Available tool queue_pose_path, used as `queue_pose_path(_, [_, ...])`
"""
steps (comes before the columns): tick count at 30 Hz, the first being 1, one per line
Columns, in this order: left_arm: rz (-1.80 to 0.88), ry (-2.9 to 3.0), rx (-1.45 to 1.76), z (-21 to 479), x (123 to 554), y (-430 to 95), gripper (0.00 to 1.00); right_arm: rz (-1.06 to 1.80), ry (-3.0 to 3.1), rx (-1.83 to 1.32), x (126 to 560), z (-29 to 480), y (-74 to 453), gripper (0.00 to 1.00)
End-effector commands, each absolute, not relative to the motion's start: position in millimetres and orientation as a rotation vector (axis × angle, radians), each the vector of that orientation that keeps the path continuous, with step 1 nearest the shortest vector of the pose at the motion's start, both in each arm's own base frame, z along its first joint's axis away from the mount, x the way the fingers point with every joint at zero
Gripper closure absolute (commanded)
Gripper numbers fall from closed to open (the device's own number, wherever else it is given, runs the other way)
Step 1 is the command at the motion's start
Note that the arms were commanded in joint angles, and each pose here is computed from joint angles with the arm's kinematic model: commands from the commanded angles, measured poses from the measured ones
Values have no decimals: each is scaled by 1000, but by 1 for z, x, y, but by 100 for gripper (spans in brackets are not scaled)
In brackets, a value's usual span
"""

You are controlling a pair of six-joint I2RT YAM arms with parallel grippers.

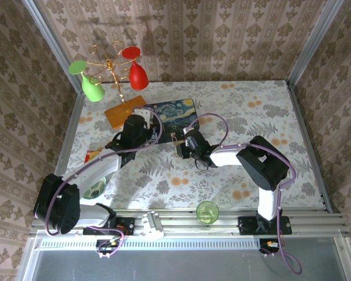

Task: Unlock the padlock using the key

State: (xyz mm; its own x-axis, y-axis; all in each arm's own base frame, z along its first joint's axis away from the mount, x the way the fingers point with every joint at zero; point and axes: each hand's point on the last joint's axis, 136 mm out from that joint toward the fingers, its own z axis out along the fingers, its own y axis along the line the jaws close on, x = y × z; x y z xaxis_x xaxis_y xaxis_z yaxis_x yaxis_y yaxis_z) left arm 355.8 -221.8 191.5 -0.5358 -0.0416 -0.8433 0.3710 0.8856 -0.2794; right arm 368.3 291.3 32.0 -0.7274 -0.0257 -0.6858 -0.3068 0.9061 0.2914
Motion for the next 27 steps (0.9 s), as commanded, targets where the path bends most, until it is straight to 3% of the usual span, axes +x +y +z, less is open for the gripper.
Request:
queue_pose_path(1, [-425,2119,370,179,366,-227,57,366,2371,-85,363,27,255,99])
queue_pose_path(10, [-461,2206,537,147,397,-267,57,304,2374,-42,352,33,233,99])
queue_pose_path(27, [-411,2332,556,76,365,-251,67,361,2191,382,372,44,244,100])
